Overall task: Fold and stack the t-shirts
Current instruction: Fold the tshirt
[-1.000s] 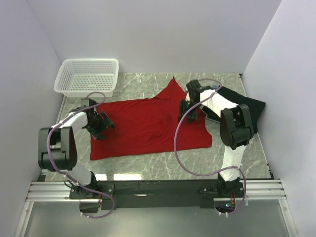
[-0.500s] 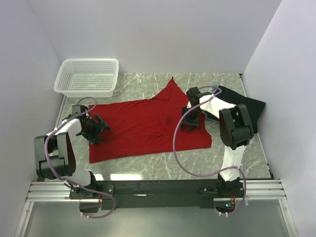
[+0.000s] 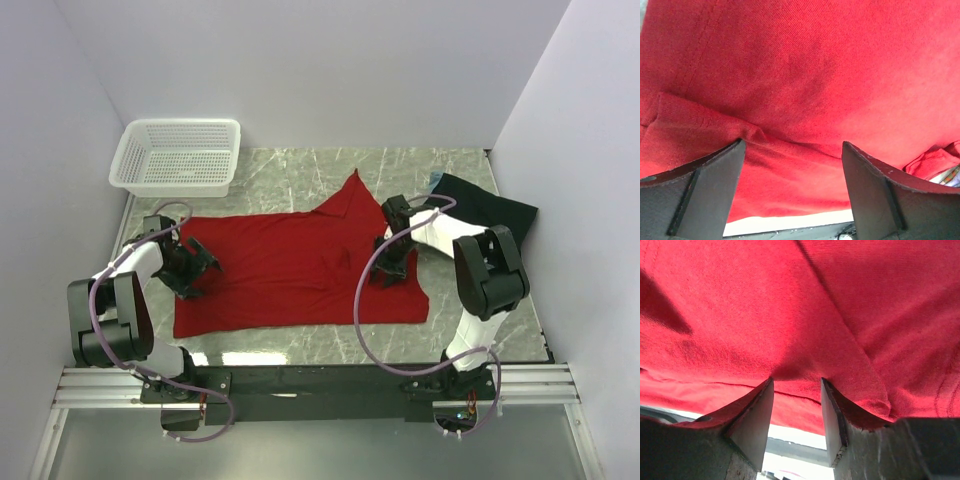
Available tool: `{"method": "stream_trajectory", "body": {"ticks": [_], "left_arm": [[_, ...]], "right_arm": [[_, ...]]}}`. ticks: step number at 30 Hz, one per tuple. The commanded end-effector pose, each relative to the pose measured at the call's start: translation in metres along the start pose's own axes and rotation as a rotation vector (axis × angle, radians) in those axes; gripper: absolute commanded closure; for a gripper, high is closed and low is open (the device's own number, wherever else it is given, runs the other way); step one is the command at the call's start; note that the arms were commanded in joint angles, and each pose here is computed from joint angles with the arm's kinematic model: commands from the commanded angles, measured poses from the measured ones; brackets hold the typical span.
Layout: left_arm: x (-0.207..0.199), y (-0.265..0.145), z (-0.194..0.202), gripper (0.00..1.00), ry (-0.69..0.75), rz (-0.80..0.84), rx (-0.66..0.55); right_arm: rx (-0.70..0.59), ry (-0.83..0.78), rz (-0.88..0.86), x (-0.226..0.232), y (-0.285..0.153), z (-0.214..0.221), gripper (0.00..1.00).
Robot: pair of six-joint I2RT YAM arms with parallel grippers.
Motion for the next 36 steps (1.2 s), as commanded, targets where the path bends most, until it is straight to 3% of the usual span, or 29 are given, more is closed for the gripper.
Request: {"method": "stream_trajectory", "body": {"ticks": [1,10,18,28,36], "left_arm": [[0.024,0.0,0.011,0.13,-0.01,-0.137,0.042],[0.021,-0.014,0.015,0.1,0.001,-0.122,0.04],[0.011,-0.033,0.014,0.1,0.007,-0.072,-0.003],[-0.025,-0.073,-0.045,0.1,0.081,-0.002,-0.192],[-0.043,-0.063,-0.087,0.16,0.125,0.031,-0.23]], "right_arm": [[0.09,0.016,0.189,-0.037,0.012,0.037,0.5],[0.108,0.016,0.219,-0.049,0.01,0.083,0.5],[0.072,-0.027,0.198,-0.042,-0.016,0.083,0.49],[-0.103,-0.115,0.065,0.032,-0.084,0.019,0.49],[-0.268,-0.093,-0.045,0.076,-0.087,-0.072,0.49]]}}
Point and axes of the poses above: each gripper's point midway between its finger pads, its own y axis out along the fingers, its own x axis along the line the jaws close on, z = x × y, the point moved 5 cm from there along -y, back along the fingers, and after that the axes turned 13 degrees about y, right-handed, at the moved point
